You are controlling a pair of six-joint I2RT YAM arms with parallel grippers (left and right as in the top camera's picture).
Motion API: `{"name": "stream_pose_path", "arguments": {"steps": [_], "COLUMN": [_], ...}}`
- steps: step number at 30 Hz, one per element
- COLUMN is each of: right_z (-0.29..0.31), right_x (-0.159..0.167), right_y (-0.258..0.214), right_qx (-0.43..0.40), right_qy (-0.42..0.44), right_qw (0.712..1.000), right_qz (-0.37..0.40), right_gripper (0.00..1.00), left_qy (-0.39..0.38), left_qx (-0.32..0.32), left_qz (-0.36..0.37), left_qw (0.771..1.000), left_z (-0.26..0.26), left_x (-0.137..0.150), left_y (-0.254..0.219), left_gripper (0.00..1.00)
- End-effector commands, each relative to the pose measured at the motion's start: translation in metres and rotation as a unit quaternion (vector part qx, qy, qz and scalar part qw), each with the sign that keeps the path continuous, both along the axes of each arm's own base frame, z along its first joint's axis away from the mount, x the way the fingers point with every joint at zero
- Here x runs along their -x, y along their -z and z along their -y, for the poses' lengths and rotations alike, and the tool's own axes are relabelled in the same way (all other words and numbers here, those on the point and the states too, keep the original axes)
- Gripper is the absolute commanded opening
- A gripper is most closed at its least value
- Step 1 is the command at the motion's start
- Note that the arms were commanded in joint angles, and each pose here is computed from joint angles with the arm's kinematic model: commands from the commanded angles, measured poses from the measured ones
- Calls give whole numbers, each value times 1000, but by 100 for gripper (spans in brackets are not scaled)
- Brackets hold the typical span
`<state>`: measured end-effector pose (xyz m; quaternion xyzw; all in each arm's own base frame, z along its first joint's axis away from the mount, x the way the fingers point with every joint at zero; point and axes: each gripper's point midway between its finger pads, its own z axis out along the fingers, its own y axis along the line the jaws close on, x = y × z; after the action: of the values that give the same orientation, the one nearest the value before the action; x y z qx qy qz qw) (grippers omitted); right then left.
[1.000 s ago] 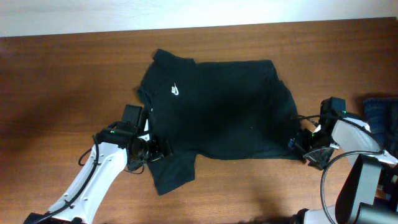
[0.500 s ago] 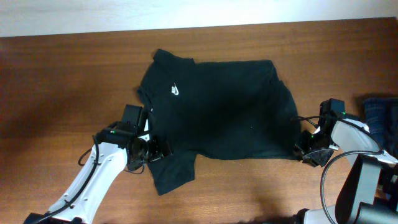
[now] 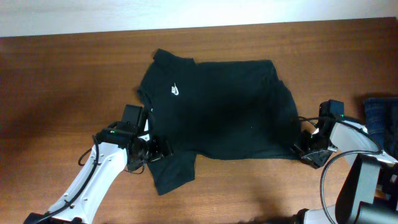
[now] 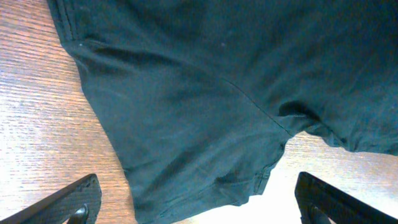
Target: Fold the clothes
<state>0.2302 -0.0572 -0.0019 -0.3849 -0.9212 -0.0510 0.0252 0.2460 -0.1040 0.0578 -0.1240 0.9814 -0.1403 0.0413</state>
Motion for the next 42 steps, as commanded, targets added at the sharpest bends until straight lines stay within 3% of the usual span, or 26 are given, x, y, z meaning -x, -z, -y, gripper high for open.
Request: {"name": "stream_pose_path", "arguments": {"steps": [1, 3, 7, 9, 16, 23, 33, 42], "right_z": [-2, -2, -3, -3, -3, -1, 0, 2], "right_x": [6, 6, 6, 7, 7, 3, -1, -6], "right_y": [5, 5, 5, 5, 5, 5, 5, 5], "right_qx": [3, 0, -1, -1, -1, 3, 6, 9], "right_qy": [12, 15, 15, 15, 13, -4, -15, -26], "right_qw": [1000, 1000, 1000, 1000, 1000, 1000, 1000, 999], "right_qz": [-13, -12, -13, -14, -13, -5, 6, 16], "right_gripper": [56, 50, 15, 7, 8, 11, 12, 12], "left_qy": [-6, -6, -6, -6, 9, 11, -22, -33], "left_qx": [3, 3, 2, 2, -4, -1, -17, -15], "left_qz": [-11, -14, -18, -19, -30, -45, -113, -104], "left_qw": [1000, 1000, 1000, 1000, 999, 999, 993, 994], "left_z": [0, 0, -1, -1, -2, 0, -1, -1], "left_x": [4, 5, 7, 7, 15, 22, 59, 55], "left_y": [3, 3, 4, 4, 5, 9, 45, 49], "left_gripper": [99, 99, 99, 99, 89, 91, 89, 60]}}
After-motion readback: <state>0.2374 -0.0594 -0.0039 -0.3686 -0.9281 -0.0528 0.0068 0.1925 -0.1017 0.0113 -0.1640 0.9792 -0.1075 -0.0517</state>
